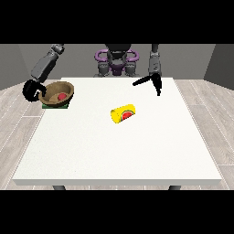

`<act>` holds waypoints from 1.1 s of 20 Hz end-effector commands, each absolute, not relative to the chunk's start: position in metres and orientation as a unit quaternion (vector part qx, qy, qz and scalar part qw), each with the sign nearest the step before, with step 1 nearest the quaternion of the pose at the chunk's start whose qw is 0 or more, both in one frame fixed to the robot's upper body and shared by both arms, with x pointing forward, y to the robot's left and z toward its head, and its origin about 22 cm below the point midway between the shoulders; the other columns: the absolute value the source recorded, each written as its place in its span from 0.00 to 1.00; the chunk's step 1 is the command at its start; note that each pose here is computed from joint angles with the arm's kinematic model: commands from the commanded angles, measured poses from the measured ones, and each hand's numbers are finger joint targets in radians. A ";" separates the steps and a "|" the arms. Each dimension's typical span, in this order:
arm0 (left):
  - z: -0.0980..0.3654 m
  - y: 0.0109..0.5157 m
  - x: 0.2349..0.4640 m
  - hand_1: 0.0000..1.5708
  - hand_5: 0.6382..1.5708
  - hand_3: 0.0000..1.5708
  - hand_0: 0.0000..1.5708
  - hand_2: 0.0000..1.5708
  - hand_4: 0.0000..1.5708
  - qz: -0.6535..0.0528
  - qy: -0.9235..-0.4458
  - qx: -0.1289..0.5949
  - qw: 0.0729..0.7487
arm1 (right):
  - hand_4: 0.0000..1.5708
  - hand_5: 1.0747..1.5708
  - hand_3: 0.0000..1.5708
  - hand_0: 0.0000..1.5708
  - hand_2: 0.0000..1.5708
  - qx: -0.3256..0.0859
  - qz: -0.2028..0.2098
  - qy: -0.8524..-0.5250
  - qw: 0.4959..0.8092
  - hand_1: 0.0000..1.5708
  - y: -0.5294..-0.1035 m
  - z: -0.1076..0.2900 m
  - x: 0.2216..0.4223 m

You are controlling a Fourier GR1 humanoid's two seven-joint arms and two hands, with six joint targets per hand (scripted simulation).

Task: Pick the cup and pour the ball into the bowl, then pick the bowl and place it on the pad

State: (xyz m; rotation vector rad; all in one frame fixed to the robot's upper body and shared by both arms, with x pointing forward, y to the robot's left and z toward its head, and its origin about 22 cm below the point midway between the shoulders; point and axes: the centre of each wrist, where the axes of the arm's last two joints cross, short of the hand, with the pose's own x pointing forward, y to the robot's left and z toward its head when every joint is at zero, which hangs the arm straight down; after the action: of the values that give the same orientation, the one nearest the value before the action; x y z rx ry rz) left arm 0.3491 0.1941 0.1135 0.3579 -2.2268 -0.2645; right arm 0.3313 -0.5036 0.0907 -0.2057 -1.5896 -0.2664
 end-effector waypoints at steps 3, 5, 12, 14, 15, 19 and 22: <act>0.124 0.192 0.327 0.00 0.99 0.00 0.00 0.00 0.00 -0.112 -0.899 0.146 0.398 | 0.66 1.00 0.13 1.00 1.00 -0.112 -0.108 -0.725 0.671 1.00 -0.528 0.115 0.321; 0.147 0.190 0.332 0.00 0.99 0.00 0.00 0.00 0.00 -0.112 -0.898 0.148 0.398 | 0.65 1.00 0.29 1.00 1.00 -0.108 -0.118 -0.722 0.673 1.00 -0.516 0.114 0.332; 0.110 0.194 0.330 0.00 1.00 0.00 0.00 0.00 0.00 -0.102 -0.876 0.132 0.453 | 0.47 1.00 0.17 1.00 1.00 -0.076 -0.144 -0.676 0.719 1.00 -0.526 0.111 0.323; 0.122 0.215 0.337 0.00 0.99 0.00 0.00 0.00 0.00 -0.101 -0.880 0.133 0.445 | 0.47 1.00 0.52 1.00 1.00 -0.074 -0.134 -0.677 0.720 1.00 -0.521 0.099 0.323; 0.125 0.186 0.316 0.00 0.99 0.00 0.00 0.00 0.00 -0.109 -0.886 0.131 0.432 | 0.47 1.00 0.69 1.00 1.00 -0.076 -0.135 -0.680 0.716 1.00 -0.522 0.097 0.322; 0.121 0.209 0.325 0.00 1.00 0.00 0.00 0.00 0.00 -0.114 -0.884 0.111 0.440 | 0.44 0.99 0.58 1.00 1.00 -0.104 -0.110 -0.668 0.729 1.00 -0.513 0.079 0.320; 0.121 0.181 0.321 0.00 0.99 0.00 0.00 0.00 0.00 -0.110 -0.887 0.118 0.432 | 0.43 0.97 0.77 1.00 1.00 -0.133 -0.075 -0.667 0.729 1.00 -0.504 0.077 0.327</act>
State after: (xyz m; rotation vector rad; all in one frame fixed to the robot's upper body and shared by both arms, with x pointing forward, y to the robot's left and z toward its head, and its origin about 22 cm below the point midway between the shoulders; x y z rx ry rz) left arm 0.3253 0.1959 0.1269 0.3125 -2.2088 -0.2551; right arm 0.3230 -0.5129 0.0842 -0.2292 -1.4852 -0.2318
